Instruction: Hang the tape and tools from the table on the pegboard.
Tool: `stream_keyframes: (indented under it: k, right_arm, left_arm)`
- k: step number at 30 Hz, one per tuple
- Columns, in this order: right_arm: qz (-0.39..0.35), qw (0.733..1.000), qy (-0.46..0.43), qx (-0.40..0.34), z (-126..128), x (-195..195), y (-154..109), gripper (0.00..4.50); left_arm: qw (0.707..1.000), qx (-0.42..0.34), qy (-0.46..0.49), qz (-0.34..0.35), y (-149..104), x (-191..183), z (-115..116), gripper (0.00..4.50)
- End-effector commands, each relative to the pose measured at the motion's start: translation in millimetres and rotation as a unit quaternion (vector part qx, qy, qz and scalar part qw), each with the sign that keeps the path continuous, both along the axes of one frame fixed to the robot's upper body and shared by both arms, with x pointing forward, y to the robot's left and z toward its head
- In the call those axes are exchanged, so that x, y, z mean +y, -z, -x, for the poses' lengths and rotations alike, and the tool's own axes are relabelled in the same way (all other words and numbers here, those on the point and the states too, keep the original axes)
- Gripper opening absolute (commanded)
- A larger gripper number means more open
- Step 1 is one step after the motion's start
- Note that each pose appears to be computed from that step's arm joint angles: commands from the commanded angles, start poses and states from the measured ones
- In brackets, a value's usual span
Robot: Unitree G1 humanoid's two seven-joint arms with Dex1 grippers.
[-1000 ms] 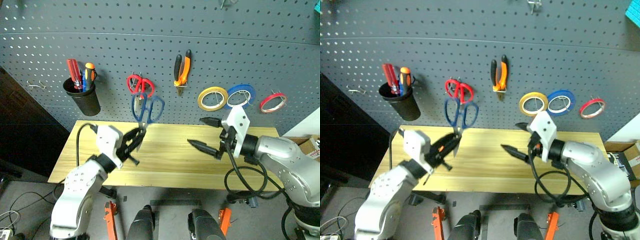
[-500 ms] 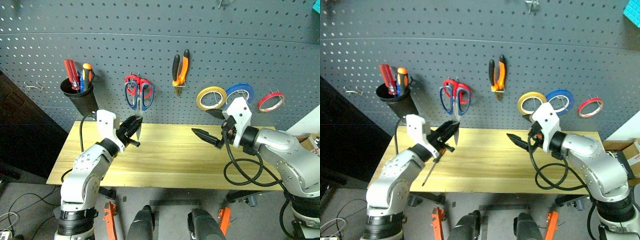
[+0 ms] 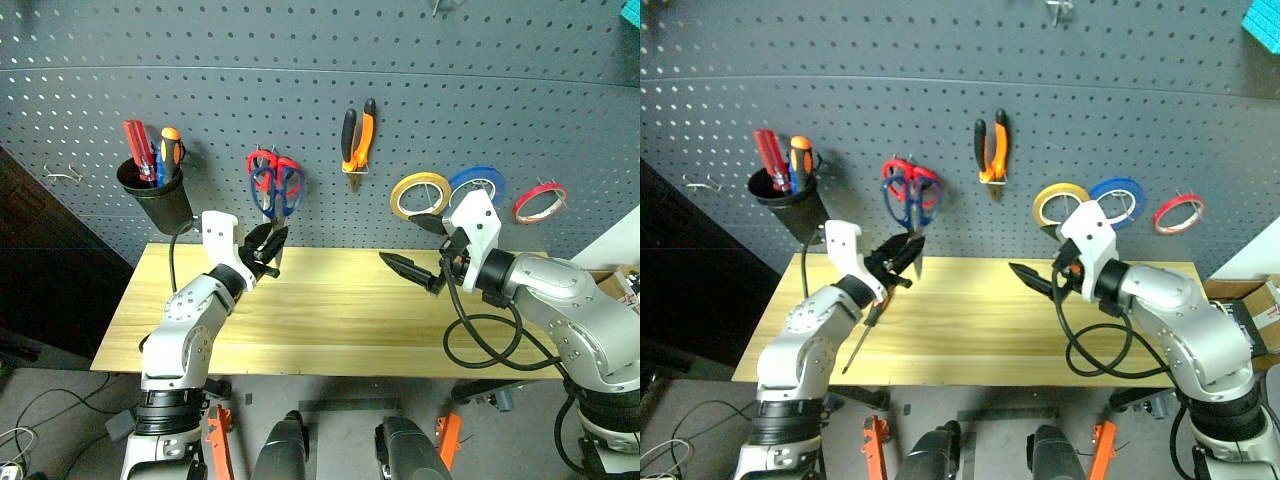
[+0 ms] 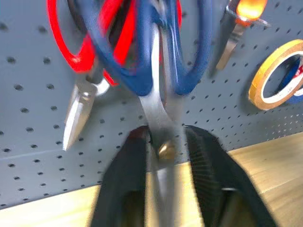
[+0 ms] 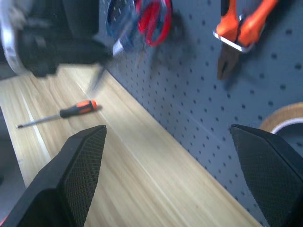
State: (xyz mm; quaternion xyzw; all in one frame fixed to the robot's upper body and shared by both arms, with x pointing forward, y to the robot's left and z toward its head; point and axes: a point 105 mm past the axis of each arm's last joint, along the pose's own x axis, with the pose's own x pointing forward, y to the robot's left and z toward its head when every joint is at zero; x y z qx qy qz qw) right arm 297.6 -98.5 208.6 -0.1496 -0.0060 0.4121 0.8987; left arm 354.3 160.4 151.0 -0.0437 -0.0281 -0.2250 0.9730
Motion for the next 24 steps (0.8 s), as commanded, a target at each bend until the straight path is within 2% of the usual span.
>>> stream_keyframes:
  k: [1,3,5,7,11,13,16,19,24]
  right_arm:
    - [0.000,1.000,-0.006,-0.018,8.3,2.4,-7.9,4.50]
    - [0.000,1.000,0.011,0.004,7.3,-0.1,0.8,4.50]
    - [0.005,0.999,0.021,0.030,8.5,0.8,12.2,4.50]
    - [0.008,0.998,0.031,0.055,10.1,3.1,22.5,4.50]
    - [-0.044,0.989,0.008,0.139,24.1,23.2,32.3,4.50]
    - [-0.045,0.986,0.010,0.163,26.6,27.2,36.1,4.50]
    - [-0.059,0.981,0.002,0.186,28.4,38.5,37.0,4.50]
    - [-0.067,0.979,-0.003,0.194,26.9,50.3,34.7,4.50]
    - [-0.012,0.987,-0.006,0.160,23.8,68.6,39.5,4.50]
  left_arm:
    - [0.999,-0.009,-0.028,-0.040,2.4,15.2,4.8,2.57]
    - [0.993,0.018,-0.052,-0.102,24.4,30.6,8.3,3.15]
    - [0.987,0.070,-0.076,-0.122,49.0,49.2,13.7,3.78]
    - [0.982,0.103,-0.086,-0.131,62.0,61.1,18.9,4.37]
    - [0.966,0.141,-0.112,-0.187,68.4,101.0,29.7,4.37]
    - [0.956,0.180,-0.129,-0.194,74.0,120.3,32.7,4.37]
    - [0.944,0.243,-0.114,-0.193,89.8,127.8,35.3,4.37]
    - [0.939,0.264,-0.108,-0.194,97.6,129.4,31.1,4.37]
    - [0.931,0.307,-0.104,-0.169,116.0,126.9,18.0,4.37]
